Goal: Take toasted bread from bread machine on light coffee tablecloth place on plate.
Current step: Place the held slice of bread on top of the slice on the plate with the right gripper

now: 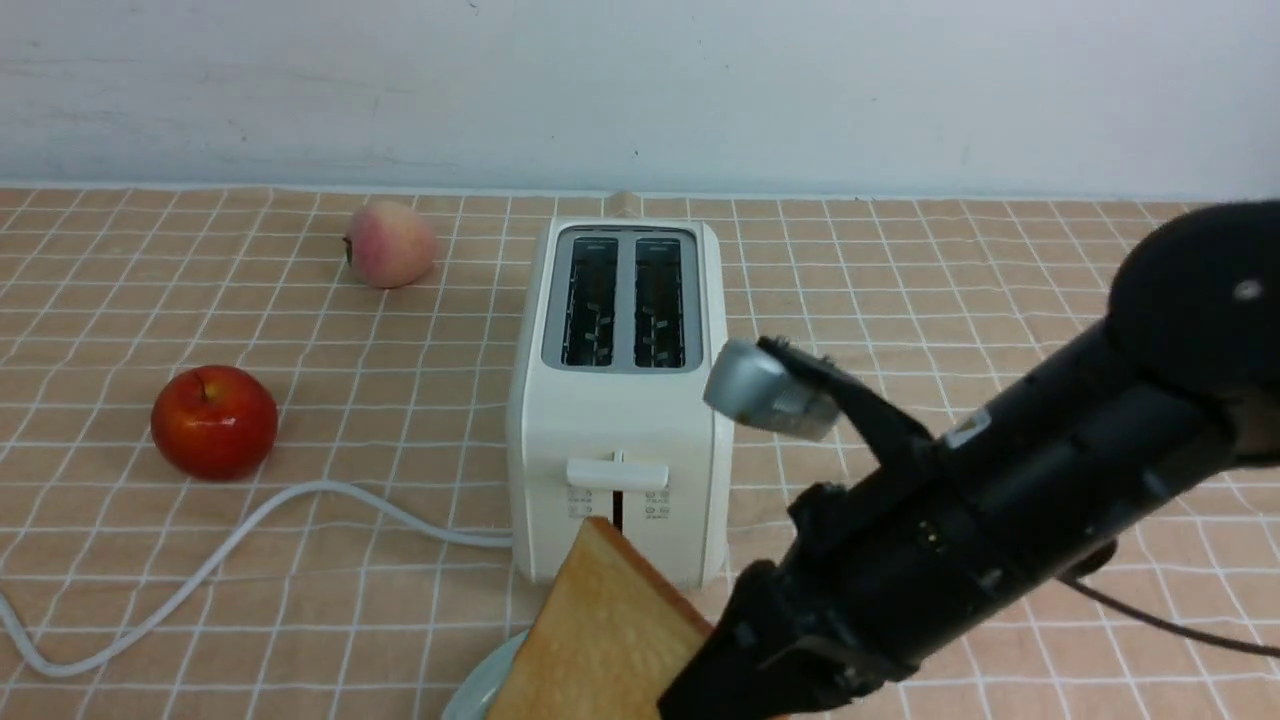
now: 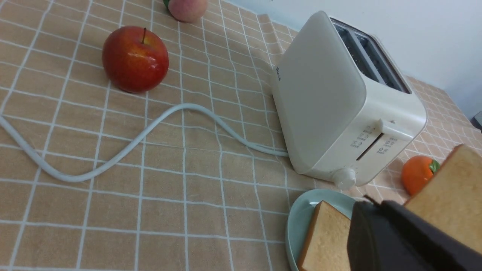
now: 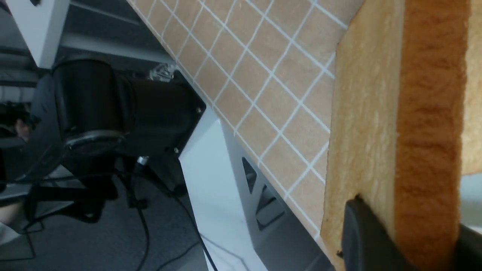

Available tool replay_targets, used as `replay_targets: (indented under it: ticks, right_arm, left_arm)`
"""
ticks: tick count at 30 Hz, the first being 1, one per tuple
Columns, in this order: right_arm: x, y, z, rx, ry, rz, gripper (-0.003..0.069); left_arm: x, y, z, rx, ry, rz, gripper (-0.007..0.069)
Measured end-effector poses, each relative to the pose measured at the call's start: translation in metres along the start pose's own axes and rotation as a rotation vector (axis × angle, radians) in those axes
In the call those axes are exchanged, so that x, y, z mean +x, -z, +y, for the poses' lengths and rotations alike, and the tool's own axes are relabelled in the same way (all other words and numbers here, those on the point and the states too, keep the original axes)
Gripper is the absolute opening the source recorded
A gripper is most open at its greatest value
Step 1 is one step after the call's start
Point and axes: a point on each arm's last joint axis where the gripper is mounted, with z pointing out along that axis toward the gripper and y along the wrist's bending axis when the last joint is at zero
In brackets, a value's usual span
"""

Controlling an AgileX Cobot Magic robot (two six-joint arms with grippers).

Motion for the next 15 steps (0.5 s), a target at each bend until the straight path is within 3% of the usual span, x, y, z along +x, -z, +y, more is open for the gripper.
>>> replay_targets:
  ticks: [5, 10, 14, 15]
  right_arm:
    - [-0.007, -0.03, -0.024, -0.055, -0.106, 0.028, 0.0123]
    - [-0.007, -0.049, -0.043, -0.047, -0.165, 0.07, 0.0166]
    - [-0.006, -0.057, -0.053, -0.008, -0.165, 0.087, 0.0265]
    - [-0.006, -0.057, -0.054, 0.008, -0.155, 0.086, 0.0323]
  left_arm:
    - [0.0, 0.0, 0.0, 0.002, 0.003, 0.002, -0.0014]
    - [0.001, 0.0, -0.001, 0.009, 0.01, 0.008, -0.0014]
    - [0.001, 0.0, -0.001, 0.009, 0.011, 0.008, -0.0014]
    - [0.001, 0.0, -0.001, 0.01, 0.012, 0.009, -0.0014]
